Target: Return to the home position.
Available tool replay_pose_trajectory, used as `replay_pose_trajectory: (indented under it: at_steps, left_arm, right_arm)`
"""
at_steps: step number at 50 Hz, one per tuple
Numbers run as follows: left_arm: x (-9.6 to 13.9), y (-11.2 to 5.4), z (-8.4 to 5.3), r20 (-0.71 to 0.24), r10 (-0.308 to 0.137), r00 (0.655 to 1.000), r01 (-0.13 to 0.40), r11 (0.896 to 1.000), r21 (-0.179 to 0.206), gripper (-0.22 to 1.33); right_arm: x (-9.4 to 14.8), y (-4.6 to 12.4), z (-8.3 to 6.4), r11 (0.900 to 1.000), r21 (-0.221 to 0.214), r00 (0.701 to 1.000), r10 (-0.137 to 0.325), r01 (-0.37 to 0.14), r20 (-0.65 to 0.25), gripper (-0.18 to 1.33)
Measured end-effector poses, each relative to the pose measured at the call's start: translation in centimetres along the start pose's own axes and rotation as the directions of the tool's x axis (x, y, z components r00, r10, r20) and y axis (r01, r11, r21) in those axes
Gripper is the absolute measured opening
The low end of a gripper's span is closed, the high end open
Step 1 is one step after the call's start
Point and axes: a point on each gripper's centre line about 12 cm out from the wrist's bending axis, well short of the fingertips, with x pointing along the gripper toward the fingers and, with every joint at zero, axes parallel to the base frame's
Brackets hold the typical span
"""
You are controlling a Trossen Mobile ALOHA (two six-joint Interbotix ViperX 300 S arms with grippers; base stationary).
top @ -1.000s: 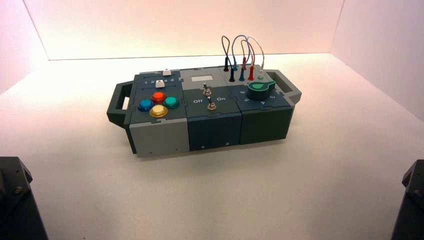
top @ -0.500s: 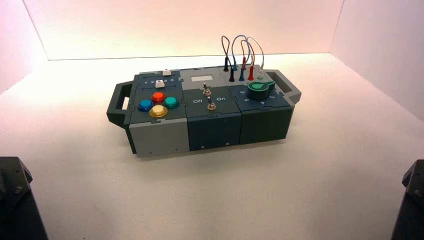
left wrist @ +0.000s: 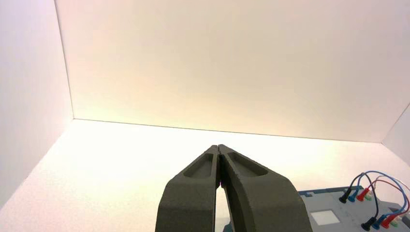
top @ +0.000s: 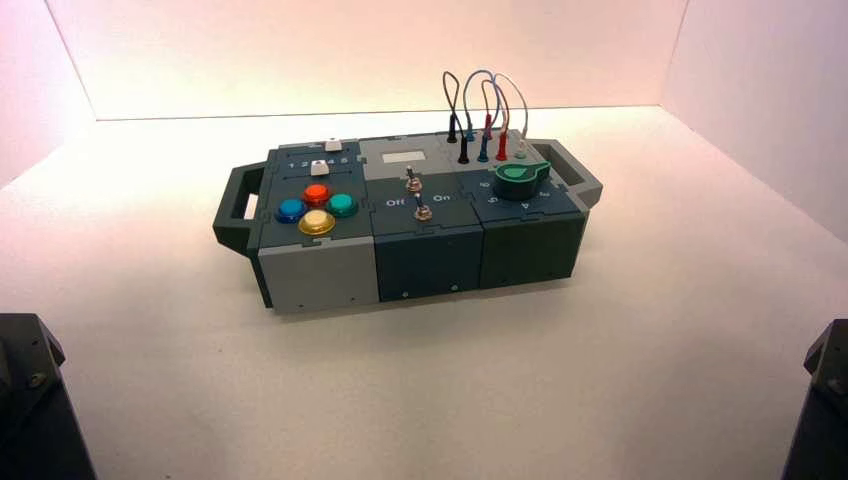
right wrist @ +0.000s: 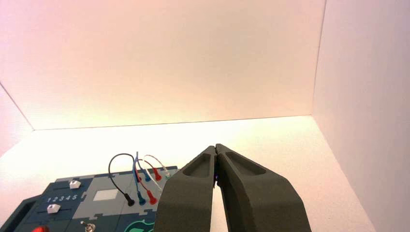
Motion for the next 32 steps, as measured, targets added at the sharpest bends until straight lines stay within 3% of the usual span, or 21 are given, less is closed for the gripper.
replay_pose_trajectory:
  at_steps: [32]
  left_arm:
    - [0.00, 0.00, 0.02, 0.002, 0.000, 1.000, 0.000, 1.000, -0.006, -0.16]
  right_arm:
    - [-0.48, 0.08, 0.01, 1.0000, 0.002, 1.000, 0.005, -0.005, 0.029, -0.14]
